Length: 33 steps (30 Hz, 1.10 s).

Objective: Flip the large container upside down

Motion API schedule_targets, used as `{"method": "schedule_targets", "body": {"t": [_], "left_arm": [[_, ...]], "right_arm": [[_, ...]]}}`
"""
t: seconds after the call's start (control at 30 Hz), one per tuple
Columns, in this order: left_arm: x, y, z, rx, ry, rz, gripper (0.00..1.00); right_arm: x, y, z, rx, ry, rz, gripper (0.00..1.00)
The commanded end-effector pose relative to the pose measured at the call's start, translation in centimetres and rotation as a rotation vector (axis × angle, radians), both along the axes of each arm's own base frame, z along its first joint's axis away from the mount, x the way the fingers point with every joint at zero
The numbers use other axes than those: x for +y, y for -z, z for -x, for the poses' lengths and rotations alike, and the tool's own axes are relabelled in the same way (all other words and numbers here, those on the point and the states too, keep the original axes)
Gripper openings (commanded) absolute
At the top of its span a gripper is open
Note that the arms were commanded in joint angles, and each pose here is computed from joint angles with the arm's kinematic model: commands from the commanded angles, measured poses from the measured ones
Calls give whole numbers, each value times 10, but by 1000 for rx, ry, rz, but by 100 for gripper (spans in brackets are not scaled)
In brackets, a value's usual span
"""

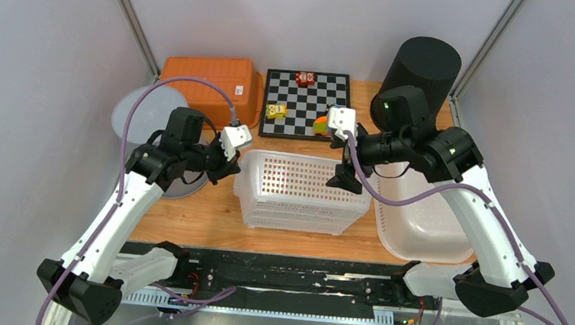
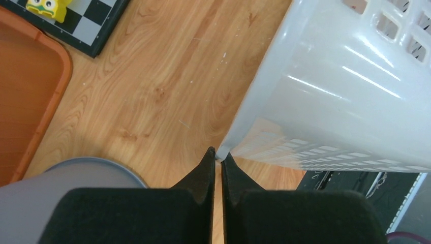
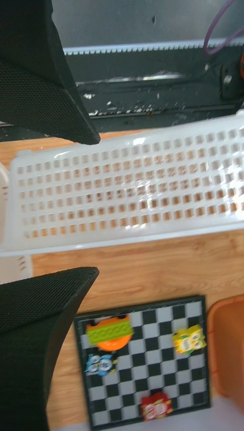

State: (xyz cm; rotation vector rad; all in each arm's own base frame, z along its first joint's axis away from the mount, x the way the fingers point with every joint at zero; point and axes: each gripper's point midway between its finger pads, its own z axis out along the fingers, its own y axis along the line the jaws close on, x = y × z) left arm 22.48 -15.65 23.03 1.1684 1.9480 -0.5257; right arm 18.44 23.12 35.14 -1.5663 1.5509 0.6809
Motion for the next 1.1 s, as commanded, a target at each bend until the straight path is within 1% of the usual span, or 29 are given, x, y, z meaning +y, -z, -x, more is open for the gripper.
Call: {"method": "schedule_targets", "body": {"t": [0.0, 0.2, 0.47, 0.6, 0.73, 0.9, 1.07], "left_arm": [[0, 9, -5, 54, -25, 23, 0], [8, 16, -17, 96, -81, 23, 0], [13, 24, -23, 126, -108, 11, 0], [17, 29, -27, 140, -131, -3, 0], [21, 37, -32, 163, -162, -15, 0], [25, 42, -36, 181, -184, -16, 0], [28, 47, -38, 196, -199, -14, 0]], "right_arm": [[-33, 10, -22, -46, 130, 42, 92], [-64, 25, -41, -40, 246, 34, 91], [-96, 34, -58, -41, 317, 11, 89], [-107, 48, -59, -41, 308, 51, 87], [-114, 65, -62, -5, 311, 74, 84], [-118, 79, -63, 44, 304, 51, 80], [-111, 94, -60, 95, 244, 4, 75]]}}
